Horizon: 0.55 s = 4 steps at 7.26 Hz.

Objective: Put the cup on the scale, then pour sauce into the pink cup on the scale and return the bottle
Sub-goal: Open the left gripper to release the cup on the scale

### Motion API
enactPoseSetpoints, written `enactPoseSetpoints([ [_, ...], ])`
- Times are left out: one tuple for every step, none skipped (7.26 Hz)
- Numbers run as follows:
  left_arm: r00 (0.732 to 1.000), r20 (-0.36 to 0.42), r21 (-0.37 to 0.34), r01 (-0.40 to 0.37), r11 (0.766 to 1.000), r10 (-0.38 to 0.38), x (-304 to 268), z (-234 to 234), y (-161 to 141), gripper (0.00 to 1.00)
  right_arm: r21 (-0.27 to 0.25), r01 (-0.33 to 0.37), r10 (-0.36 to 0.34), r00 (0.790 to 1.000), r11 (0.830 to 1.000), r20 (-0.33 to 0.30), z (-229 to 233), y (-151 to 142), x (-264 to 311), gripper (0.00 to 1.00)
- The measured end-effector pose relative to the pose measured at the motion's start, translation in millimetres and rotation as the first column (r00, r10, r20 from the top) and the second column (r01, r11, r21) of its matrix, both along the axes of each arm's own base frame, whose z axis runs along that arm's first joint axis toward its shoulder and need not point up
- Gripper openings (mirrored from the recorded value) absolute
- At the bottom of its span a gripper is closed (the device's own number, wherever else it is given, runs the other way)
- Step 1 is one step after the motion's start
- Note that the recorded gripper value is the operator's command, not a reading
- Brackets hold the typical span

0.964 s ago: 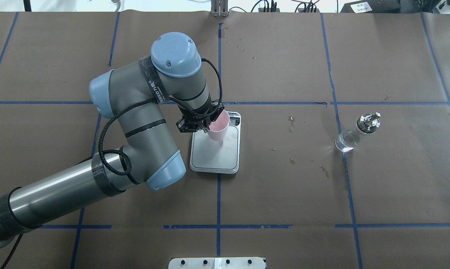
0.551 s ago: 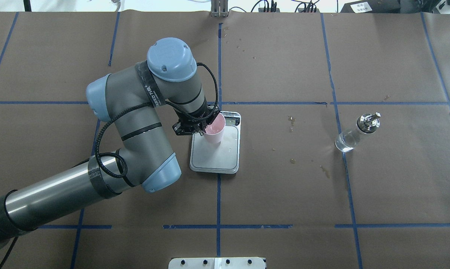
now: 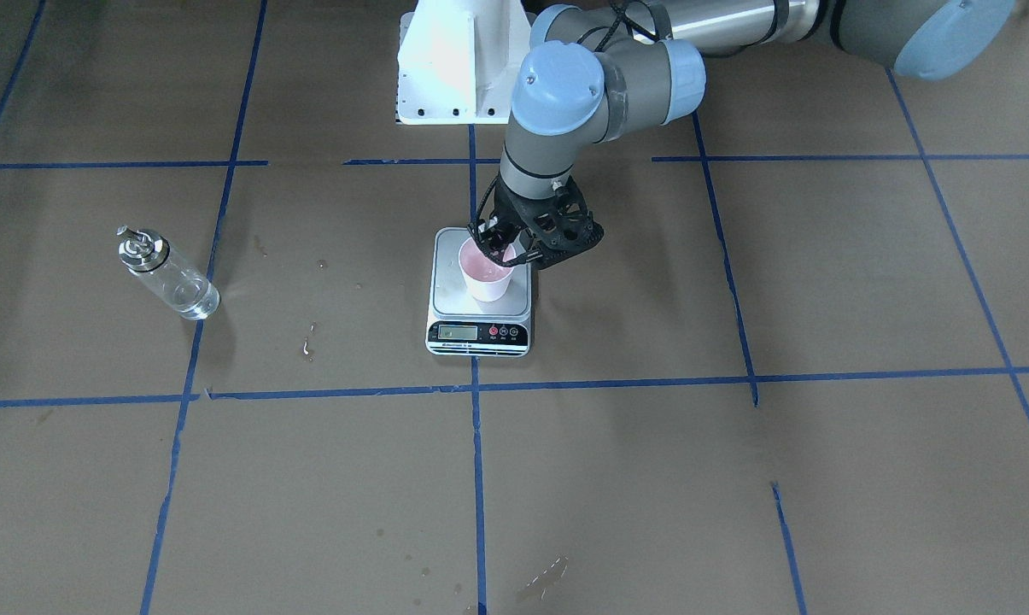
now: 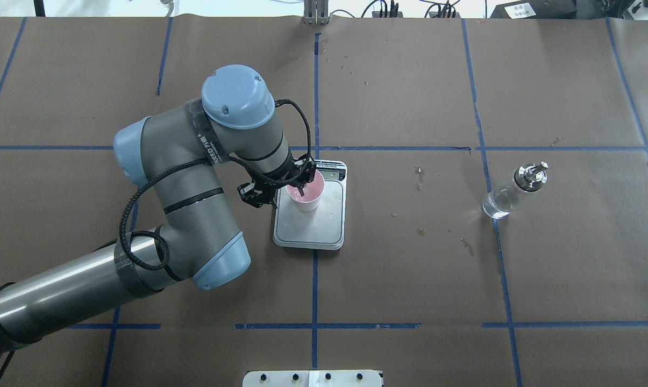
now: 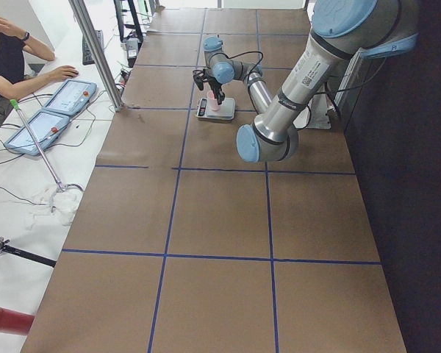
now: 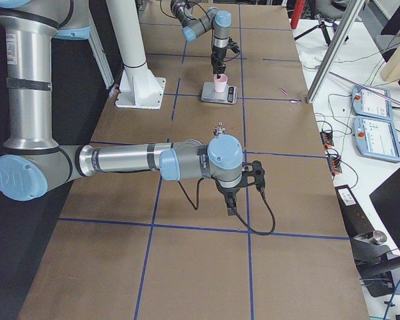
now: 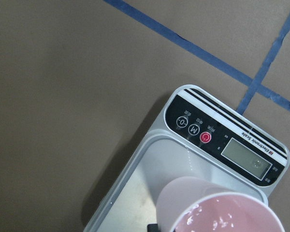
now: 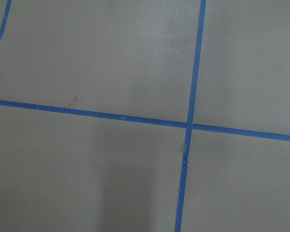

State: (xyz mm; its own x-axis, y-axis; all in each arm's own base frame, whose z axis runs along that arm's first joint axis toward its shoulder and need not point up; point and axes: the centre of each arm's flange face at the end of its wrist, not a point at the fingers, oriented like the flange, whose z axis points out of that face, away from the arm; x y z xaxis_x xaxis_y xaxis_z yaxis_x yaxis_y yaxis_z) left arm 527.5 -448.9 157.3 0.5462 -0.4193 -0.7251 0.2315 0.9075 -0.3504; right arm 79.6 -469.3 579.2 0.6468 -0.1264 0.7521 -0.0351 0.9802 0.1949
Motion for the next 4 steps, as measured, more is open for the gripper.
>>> enactPoseSetpoints([
  [1.000,-0.021,0.027,-0.009,1.000,0.010,-18,-6,11,1.00,0.004,-0.009,0.009,1.000,1.000,0.020,-13,2,-1,1.00],
  [0.999,-0.027,0.053,-0.017,0.998,0.018,-35,-12,16,1.00,-0.004,-0.035,0.035,0.999,0.999,0.039,-31,5,-3,1.00],
  [0.999,-0.026,0.077,-0.016,0.997,0.018,-51,-15,13,1.00,-0.015,-0.065,0.065,0.996,0.998,0.054,-57,10,-9,1.00],
  [1.000,-0.023,0.098,-0.010,0.995,0.012,-65,-17,5,1.00,-0.030,-0.079,0.081,0.995,0.996,0.066,-92,18,-22,1.00],
])
